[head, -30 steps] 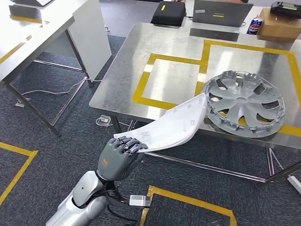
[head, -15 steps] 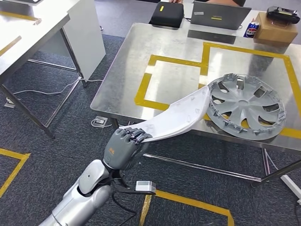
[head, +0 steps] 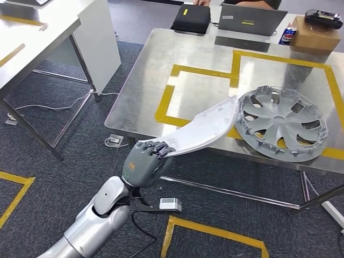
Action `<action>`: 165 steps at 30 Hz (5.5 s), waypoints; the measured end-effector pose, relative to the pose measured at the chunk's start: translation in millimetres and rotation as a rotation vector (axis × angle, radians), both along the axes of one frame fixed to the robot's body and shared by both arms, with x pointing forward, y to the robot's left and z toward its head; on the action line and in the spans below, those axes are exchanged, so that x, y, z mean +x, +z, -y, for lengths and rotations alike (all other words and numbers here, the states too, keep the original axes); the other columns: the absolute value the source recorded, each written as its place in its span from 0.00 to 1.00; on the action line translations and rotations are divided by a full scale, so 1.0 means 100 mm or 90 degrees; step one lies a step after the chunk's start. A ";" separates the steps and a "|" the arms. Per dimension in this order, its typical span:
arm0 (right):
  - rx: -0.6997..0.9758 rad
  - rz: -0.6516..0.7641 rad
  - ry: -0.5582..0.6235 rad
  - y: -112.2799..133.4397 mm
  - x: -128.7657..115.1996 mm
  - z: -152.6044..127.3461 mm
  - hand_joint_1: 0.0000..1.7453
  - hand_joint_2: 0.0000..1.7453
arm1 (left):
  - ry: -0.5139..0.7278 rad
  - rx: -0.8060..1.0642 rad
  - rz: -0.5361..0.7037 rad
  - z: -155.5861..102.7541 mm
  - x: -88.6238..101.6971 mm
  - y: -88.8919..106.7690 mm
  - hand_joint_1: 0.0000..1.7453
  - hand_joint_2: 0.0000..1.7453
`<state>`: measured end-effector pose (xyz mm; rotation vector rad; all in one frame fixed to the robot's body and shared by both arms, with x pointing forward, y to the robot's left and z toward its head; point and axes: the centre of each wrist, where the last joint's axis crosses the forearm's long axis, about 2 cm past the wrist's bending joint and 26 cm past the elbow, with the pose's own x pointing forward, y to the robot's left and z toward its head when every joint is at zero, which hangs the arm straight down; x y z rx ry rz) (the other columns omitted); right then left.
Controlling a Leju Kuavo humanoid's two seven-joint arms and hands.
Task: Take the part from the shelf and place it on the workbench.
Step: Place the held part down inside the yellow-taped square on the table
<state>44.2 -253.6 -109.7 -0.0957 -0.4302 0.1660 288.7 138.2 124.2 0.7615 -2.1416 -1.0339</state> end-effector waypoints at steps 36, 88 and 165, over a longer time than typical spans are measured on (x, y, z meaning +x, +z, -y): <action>-0.002 -0.017 0.013 0.00 -0.03 -0.06 0.00 0.00 | 0.140 0.131 -0.056 0.06 0.25 -0.16 1.00 1.00; 0.003 -0.023 0.056 0.01 0.02 -0.08 0.00 0.00 | 0.284 0.465 -0.161 0.10 0.89 -0.15 1.00 1.00; 0.010 -0.035 -0.002 -0.01 -0.11 -0.06 0.00 0.00 | 0.068 0.012 -0.066 -1.05 -0.27 -0.19 0.00 0.00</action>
